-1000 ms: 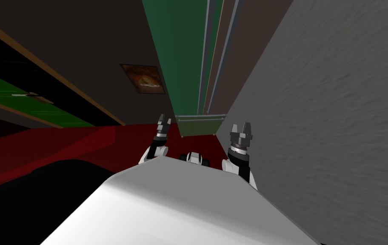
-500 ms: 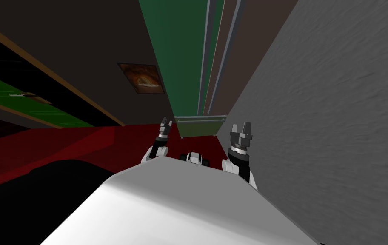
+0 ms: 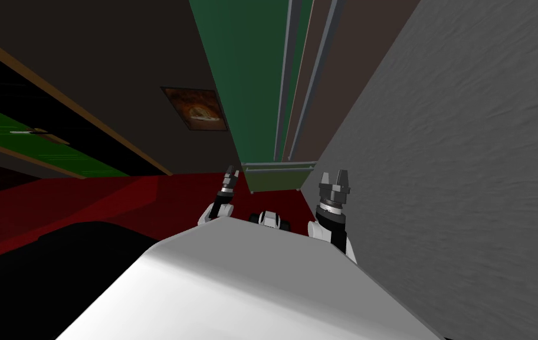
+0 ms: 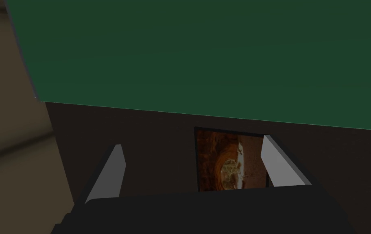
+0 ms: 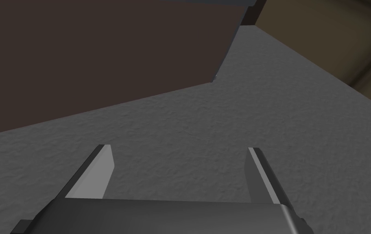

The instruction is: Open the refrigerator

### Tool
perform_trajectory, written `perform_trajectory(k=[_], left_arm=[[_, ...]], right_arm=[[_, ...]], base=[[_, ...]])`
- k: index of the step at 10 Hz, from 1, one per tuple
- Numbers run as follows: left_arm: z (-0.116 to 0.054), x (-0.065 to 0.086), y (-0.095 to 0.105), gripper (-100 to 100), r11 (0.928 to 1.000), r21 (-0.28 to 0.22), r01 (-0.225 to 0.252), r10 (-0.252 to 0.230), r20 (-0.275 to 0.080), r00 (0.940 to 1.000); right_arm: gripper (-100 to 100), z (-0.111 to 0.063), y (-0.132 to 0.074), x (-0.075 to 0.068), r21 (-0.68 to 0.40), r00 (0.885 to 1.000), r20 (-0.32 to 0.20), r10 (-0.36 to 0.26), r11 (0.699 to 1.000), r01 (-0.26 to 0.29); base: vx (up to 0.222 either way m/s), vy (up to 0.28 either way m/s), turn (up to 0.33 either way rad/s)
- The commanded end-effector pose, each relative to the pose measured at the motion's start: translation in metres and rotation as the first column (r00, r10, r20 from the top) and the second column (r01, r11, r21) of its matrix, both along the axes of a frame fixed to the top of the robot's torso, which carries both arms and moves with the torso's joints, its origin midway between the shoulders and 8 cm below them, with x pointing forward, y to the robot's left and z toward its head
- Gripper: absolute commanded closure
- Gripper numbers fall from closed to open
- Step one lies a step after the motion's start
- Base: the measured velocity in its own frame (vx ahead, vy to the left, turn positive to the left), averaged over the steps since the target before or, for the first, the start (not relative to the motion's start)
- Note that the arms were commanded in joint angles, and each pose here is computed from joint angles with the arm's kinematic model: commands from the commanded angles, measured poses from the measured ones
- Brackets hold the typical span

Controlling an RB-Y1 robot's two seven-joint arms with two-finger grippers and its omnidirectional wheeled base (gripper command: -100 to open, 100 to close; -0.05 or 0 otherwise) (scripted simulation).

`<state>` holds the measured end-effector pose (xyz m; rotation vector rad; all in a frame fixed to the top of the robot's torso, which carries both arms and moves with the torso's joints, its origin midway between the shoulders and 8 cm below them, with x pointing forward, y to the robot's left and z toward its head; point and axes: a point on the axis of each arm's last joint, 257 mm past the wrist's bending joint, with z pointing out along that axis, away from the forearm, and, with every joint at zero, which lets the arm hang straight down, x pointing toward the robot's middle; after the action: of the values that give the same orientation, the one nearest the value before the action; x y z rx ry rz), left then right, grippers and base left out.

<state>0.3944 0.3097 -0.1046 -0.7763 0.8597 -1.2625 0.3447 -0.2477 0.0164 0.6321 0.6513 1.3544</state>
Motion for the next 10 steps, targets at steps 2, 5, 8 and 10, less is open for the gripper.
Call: perform_trajectory(k=[2,5,8,10], left_arm=[[-0.028,0.005,0.012,-100,0.9998,0.019,-0.012,0.013,-0.041,0.9991],[-0.050,0.009,0.021,-100,0.9991,0.035,-0.022,0.025,-0.068,0.9974],[-0.067,0.010,0.028,-100,0.9987,0.041,-0.031,0.035,-0.095,0.9949],[-0.081,0.011,0.033,-100,0.9982,0.046,-0.039,0.044,-0.114,0.9925]], right_arm=[[0,0.000,0.000,0.000,0.000,1.000,0.000,0.000,1.000,0.000],[0,0.000,0.000,0.000,0.000,1.000,0.000,0.000,1.000,0.000],[0,0.000,0.000,0.000,0.000,1.000,0.000,0.000,1.000,0.000],[0,0.000,0.000,0.000,0.000,1.000,0.000,0.000,1.000,0.000]], base=[[0.091,0.013,0.013],[0.072,-0.006,0.012],[0.065,0.004,0.010],[0.073,-0.001,0.011]])
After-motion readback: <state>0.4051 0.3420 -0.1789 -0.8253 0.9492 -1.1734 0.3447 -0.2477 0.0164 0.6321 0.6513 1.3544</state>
